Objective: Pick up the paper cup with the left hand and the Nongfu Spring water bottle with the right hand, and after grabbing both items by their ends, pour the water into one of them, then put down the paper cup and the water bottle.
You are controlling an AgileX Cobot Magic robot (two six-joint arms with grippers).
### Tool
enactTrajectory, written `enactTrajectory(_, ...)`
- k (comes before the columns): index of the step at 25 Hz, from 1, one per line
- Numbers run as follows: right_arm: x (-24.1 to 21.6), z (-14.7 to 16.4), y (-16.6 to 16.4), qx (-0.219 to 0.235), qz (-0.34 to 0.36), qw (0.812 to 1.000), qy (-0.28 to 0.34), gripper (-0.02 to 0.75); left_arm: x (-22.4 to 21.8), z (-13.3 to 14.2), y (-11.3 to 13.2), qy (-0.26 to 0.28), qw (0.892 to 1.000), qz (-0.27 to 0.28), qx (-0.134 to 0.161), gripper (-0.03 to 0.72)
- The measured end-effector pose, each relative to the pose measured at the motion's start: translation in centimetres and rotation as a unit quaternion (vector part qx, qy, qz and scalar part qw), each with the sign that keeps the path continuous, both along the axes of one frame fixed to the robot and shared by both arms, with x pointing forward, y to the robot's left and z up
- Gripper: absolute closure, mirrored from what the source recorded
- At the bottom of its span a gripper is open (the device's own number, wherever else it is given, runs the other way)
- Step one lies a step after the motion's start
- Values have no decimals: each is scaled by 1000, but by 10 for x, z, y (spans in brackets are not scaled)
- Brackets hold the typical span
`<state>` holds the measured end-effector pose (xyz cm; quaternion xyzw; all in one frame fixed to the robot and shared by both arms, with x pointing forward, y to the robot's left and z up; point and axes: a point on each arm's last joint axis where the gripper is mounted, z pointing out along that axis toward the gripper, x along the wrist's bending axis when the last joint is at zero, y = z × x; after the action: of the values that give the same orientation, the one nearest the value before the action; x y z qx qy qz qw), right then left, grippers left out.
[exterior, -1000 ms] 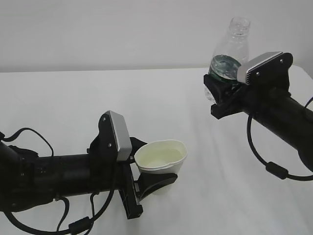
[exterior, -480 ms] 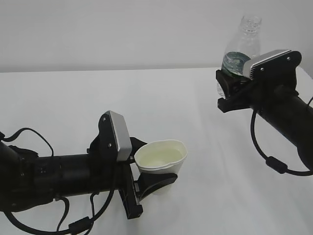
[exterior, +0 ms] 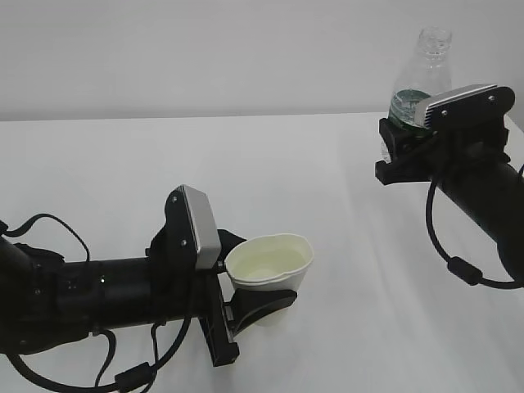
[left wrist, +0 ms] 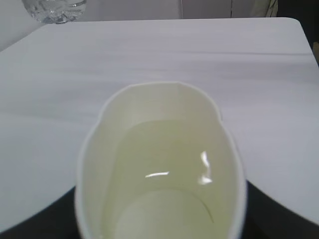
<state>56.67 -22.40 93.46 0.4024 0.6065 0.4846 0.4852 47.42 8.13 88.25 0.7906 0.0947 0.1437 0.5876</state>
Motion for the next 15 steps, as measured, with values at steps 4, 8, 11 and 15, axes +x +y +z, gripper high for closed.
enactTrajectory(4, 0, 0, -1, -13, -7, 1000, -2, 301, 0, 0, 0, 0, 1000, 0, 0, 276)
enactTrajectory(8, 1, 0, -5, -15, -25, 1000, -1, 301, 0, 0, 0, 0, 1000, 0, 0, 276)
enactTrajectory(11, 1, 0, -8, -9, -42, 999, 1, 301, 0, 0, 0, 0, 1000, 0, 0, 276)
enactTrajectory(15, 1, -1, -9, -11, -50, 999, 2, 301, 0, 0, 0, 0, 1000, 0, 0, 276)
